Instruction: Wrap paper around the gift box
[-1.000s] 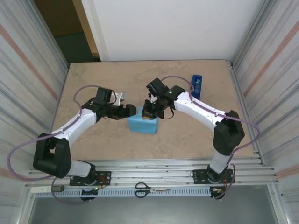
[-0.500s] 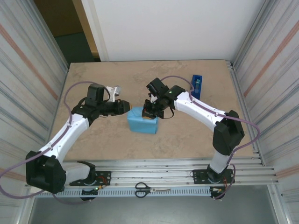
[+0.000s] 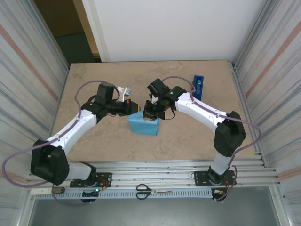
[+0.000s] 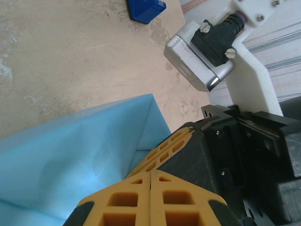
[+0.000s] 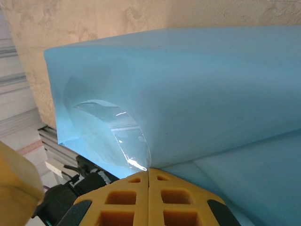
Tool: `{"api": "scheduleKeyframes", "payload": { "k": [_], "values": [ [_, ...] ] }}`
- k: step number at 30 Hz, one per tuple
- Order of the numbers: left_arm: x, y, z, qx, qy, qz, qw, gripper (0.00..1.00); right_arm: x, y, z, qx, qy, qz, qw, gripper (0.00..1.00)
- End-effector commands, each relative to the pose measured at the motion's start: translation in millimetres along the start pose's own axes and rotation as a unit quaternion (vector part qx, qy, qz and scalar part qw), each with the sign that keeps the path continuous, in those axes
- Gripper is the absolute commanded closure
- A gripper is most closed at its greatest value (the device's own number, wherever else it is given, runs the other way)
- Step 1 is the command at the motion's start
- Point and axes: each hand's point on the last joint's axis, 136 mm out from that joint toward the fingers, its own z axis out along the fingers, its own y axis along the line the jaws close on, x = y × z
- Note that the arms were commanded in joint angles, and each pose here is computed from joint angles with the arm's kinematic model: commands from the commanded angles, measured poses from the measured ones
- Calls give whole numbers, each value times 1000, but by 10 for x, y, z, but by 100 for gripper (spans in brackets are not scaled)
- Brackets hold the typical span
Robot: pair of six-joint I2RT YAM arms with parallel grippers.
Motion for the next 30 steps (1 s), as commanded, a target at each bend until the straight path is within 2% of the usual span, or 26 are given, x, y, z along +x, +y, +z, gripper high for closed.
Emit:
{"api": "scheduleKeyframes", "payload": {
  "k": [1,12,24,30],
  "values": [
    [-35,-9,18,-16,8,3,1000,100,112,-424,236,81,24,23,996,100],
    [82,29,209,-26,48,7,998,100,118,-396,229,76,23,21,997,100],
    [232,242,353,-60,79,-4,995,100,122,-360,242,68,24,20,997,100],
    [394,401,408,-103,108,8,989,100,114,-296,229,55,23,16,998,100]
  ]
}}
